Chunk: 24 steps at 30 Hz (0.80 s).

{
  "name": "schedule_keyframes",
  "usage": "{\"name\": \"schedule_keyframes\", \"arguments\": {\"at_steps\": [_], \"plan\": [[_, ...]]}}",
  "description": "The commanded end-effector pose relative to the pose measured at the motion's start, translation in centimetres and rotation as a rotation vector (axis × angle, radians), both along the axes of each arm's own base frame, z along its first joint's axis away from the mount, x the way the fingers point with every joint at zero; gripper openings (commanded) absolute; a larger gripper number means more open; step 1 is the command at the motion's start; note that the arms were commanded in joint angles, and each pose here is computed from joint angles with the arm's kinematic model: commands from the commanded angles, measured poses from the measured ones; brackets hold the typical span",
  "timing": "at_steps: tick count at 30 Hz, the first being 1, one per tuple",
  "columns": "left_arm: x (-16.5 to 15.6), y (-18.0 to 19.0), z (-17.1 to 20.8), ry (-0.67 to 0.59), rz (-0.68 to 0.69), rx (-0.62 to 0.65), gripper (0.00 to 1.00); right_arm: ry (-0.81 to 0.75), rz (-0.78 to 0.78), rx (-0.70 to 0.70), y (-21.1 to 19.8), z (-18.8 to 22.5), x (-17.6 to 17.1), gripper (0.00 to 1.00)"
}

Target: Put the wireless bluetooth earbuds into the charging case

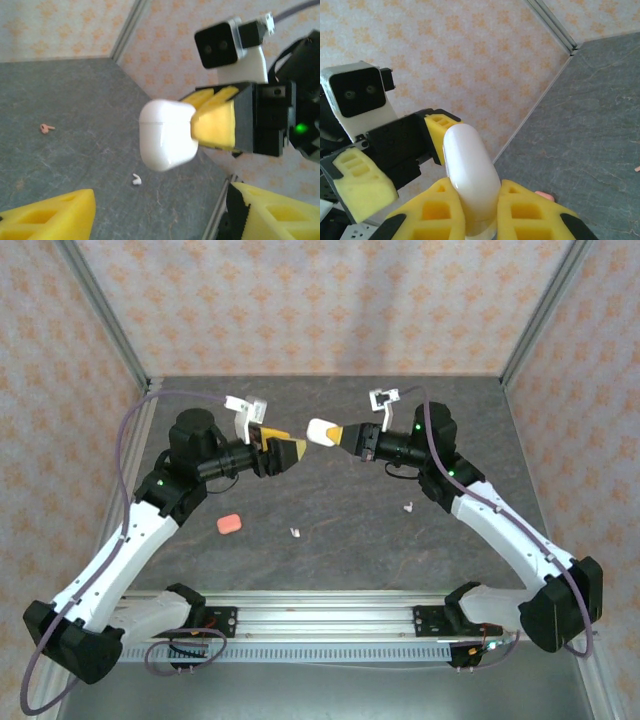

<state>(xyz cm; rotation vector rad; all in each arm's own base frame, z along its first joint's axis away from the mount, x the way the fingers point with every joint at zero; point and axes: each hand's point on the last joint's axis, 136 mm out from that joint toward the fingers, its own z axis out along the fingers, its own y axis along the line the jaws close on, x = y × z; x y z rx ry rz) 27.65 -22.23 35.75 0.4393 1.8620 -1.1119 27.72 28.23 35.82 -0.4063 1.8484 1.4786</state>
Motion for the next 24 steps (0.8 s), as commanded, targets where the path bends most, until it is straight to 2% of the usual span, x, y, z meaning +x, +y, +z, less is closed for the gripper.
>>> {"name": "schedule_keyframes", "arguments": {"at_steps": [1, 5, 7, 10, 14, 24], "plan": [[-0.6, -0.7, 0.8, -0.088, -0.073, -0.019, 0.72, -0.119, 0.045, 0.045, -0.3, 2.4, -1.7, 0.10], [0.0, -2.1, 0.5, 0.020, -0.135, -0.100, 0.71, -0.124, 0.068, 0.054, -0.1, 2.5, -2.0, 0.10], [0.5, -2.9, 0.5, 0.060, -0.171, -0.158, 0.59, -0.121, 0.077, 0.054, 0.1, 2.5, -2.0, 0.10], [0.9, -3.3, 1.2, 0.053, -0.184, -0.229, 0.60, -0.112, 0.085, 0.053, 0.2, 2.3, -2.0, 0.10], [0.9, -3.2, 1.5, 0.034, -0.183, -0.226, 0.57, -0.103, 0.086, 0.049, 0.2, 1.9, -1.9, 0.10], [0.6, -3.9, 1.3, 0.066, -0.237, -0.222, 0.34, -0.087, 0.100, 0.051, 0.6, 1.8, -1.6, 0.10]]}}
